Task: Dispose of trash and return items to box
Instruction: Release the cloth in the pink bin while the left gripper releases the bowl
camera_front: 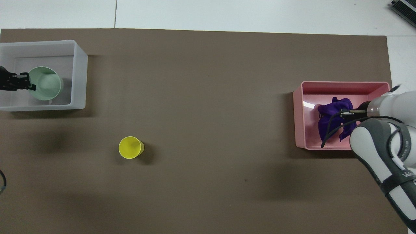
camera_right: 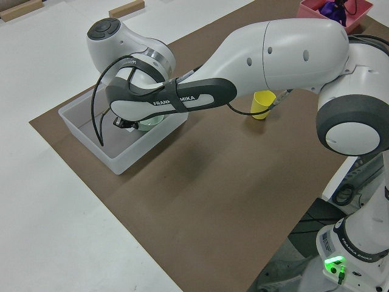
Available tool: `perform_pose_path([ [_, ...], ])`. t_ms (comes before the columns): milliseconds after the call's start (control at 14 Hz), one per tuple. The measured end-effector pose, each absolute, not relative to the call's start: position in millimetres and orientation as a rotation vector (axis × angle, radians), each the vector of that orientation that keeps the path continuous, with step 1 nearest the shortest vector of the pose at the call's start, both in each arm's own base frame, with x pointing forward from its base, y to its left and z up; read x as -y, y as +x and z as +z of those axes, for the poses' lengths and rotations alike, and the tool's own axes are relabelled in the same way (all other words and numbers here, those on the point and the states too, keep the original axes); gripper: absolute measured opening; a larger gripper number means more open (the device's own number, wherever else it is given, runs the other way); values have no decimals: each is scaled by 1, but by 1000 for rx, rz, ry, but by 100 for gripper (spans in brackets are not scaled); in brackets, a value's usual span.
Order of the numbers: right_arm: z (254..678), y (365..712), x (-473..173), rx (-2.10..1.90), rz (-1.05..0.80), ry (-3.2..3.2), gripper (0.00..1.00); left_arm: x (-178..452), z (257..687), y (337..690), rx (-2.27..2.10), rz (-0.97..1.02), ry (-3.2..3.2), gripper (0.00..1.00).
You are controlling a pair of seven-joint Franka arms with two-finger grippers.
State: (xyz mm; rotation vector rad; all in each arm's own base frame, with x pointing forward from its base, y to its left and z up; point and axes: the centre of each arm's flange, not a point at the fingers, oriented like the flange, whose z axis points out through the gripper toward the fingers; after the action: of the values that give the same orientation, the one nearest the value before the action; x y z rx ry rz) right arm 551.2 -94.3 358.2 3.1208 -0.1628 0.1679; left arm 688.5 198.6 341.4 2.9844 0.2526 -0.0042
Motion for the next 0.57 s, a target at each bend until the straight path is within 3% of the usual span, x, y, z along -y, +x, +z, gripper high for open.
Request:
perform_pose_path([
  [214, 362, 554, 92, 155, 183, 3120, 70, -180, 375, 700, -157, 61, 3067, 53],
  [357, 376, 562, 79, 134, 227, 3119, 92, -170, 423, 699, -131, 130, 3096, 77],
  [429, 385, 567, 66, 145, 253, 3120, 100, -164, 451, 691, -133, 123, 3098, 90],
  [500, 394, 571, 46, 171, 261, 3125, 100, -153, 479, 678, -151, 75, 3095, 99],
  [571, 402, 573, 27, 195, 258, 3130, 100, -134, 503, 664, -179, -4, 3088, 100],
])
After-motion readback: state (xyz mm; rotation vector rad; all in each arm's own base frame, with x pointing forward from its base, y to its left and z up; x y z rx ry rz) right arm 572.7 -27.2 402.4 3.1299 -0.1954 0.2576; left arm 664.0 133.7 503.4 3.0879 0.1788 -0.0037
